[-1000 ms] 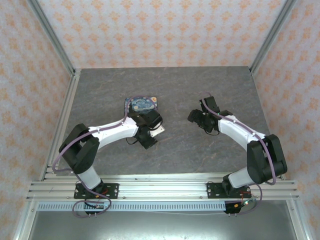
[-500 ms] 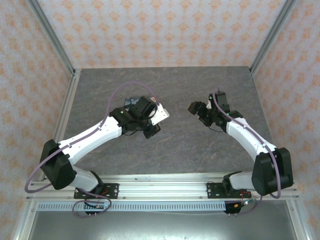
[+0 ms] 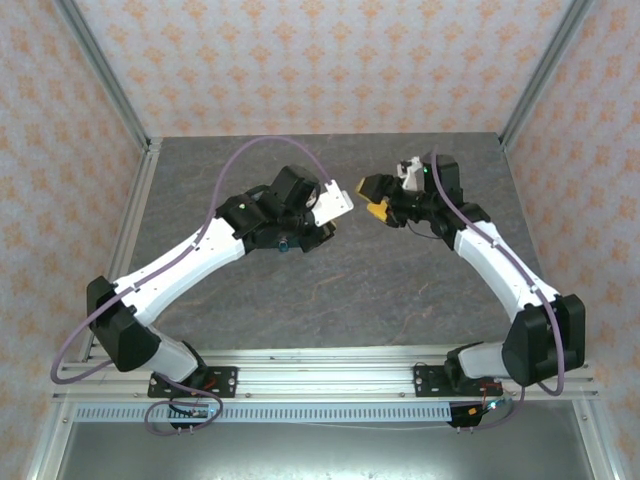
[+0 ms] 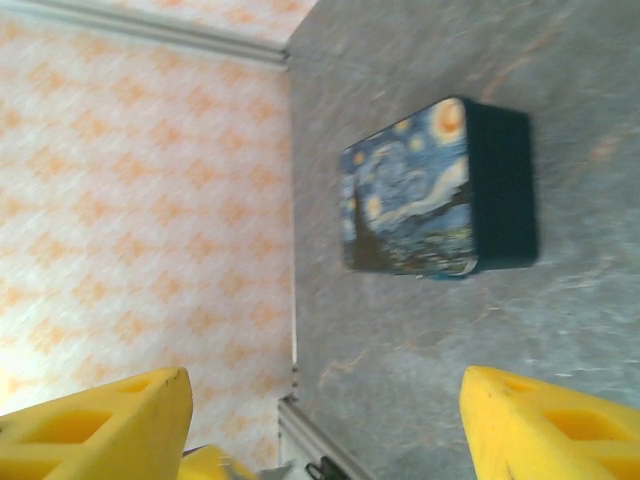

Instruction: Unlock the padlock with the key

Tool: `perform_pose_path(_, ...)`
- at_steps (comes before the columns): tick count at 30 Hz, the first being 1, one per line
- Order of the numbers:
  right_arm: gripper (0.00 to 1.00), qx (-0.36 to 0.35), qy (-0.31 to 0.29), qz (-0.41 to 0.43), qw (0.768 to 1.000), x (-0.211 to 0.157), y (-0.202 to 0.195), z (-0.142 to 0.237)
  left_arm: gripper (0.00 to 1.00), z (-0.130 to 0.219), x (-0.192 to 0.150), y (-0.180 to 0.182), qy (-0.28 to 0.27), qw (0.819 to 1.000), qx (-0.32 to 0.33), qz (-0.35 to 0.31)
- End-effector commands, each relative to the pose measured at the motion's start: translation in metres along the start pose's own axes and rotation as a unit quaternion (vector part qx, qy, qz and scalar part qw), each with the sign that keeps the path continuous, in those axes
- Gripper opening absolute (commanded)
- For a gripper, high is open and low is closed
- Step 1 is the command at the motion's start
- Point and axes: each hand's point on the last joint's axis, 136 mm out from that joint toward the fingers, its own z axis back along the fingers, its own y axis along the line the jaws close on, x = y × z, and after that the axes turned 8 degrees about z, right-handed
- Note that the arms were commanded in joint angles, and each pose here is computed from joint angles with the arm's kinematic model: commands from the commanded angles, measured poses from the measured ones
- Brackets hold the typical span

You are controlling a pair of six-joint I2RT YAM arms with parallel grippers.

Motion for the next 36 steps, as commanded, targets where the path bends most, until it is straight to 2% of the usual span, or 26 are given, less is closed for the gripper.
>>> perform_pose_path(1,0.7,0.056,0.059,0.014,0.997,-0.014,0.028,-0.011,0.0,-0.001,-0.005,-0.004,0.023,1.0,-0.004,-0.017)
perform_pose_path(6,0.68,0.068,0.106,0.019,0.992,-0.03,0.033,-0.023,0.0,-0.004,-0.01,-0.008,0.038,0.999,-0.013,-0.011)
perform_pose_path(12,0.64,0.056,0.129,0.014,0.99,-0.038,0.027,-0.029,0.0,-0.003,-0.013,-0.008,0.038,0.999,-0.01,-0.006)
perform_pose_path(27,0.4,0.065,0.189,0.019,0.98,-0.059,0.034,-0.039,0.0,0.004,-0.007,-0.003,0.031,0.999,0.006,-0.007)
perform_pose_path(33,0.25,0.062,0.192,0.018,0.979,-0.06,0.032,-0.039,0.0,0.005,-0.01,-0.003,0.032,0.999,0.006,-0.005)
perform_pose_path(36,0.14,0.058,0.192,0.017,0.979,-0.06,0.03,-0.04,0.0,0.005,-0.012,-0.004,0.031,0.999,0.007,-0.005)
